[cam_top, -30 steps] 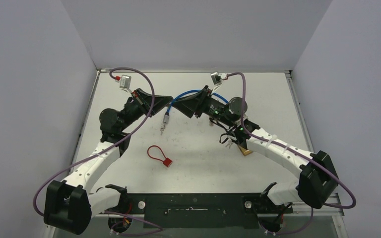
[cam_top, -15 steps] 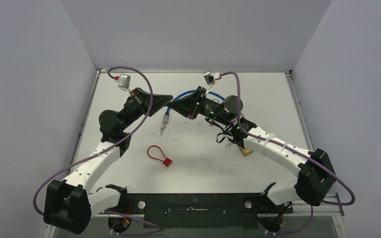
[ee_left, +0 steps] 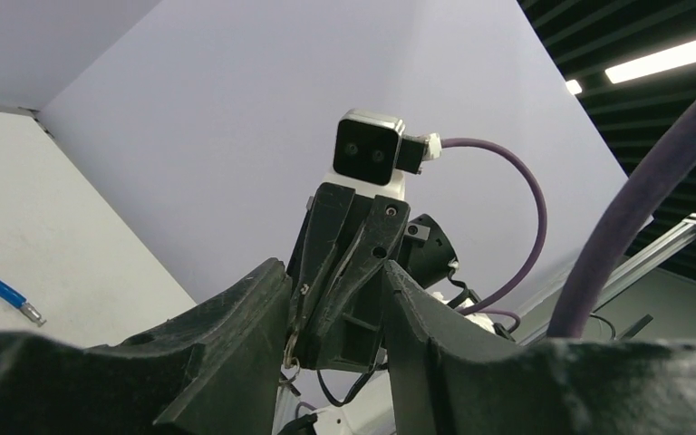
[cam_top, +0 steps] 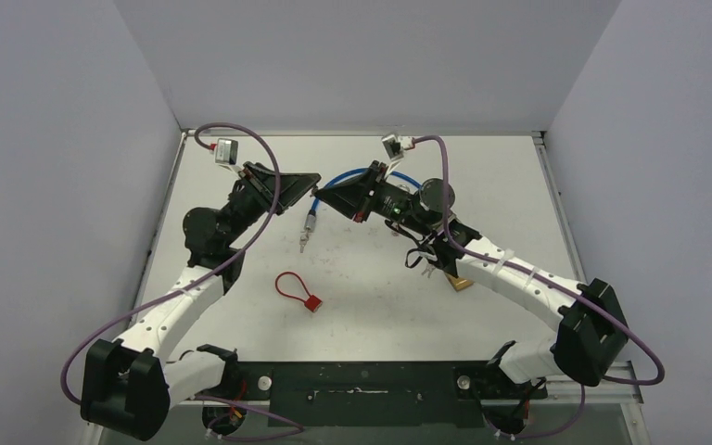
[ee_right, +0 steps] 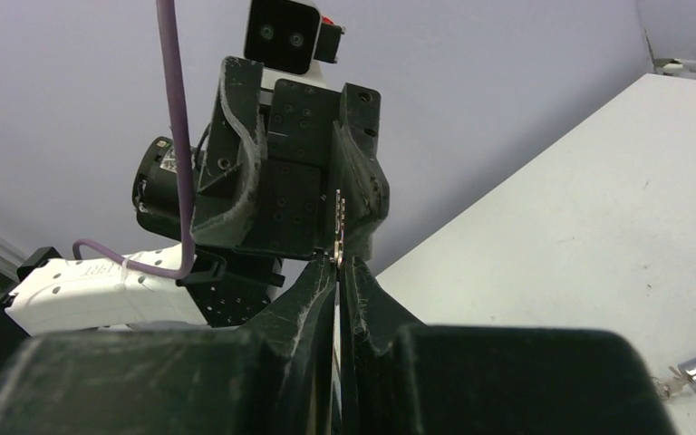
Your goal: Unlock with the key
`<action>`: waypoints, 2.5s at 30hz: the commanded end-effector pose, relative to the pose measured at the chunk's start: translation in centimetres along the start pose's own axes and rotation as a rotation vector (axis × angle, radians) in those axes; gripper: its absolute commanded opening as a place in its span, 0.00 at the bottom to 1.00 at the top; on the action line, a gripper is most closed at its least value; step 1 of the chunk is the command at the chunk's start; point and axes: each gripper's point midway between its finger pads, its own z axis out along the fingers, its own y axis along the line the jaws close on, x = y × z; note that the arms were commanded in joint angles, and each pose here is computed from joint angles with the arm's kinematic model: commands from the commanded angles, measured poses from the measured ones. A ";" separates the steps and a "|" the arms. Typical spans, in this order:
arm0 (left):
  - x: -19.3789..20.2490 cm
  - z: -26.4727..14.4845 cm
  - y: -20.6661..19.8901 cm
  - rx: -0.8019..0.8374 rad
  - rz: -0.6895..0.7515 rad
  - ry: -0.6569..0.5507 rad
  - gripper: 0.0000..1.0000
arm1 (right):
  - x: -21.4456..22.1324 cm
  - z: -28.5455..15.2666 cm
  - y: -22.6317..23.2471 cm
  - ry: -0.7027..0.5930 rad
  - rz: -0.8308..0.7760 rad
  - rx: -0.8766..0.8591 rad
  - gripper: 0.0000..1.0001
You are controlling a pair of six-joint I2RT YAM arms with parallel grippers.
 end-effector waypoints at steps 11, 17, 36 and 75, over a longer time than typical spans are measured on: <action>-1.0 -0.3 0.7 -0.071 0.072 -0.044 0.29 | -1.3 -1.5 1.0 -0.036 -0.065 0.000 0.00; -0.8 -0.4 1.5 -0.110 0.083 -0.030 0.16 | -1.5 -1.5 0.9 -0.044 -0.052 0.004 0.00; -0.1 -0.9 2.3 -0.141 0.097 -0.018 0.01 | -3.3 -2.2 -0.8 -0.108 0.036 0.075 0.00; -0.4 -0.3 2.7 -0.185 0.302 0.041 0.00 | -2.7 -1.7 -2.6 -0.060 0.047 0.133 0.60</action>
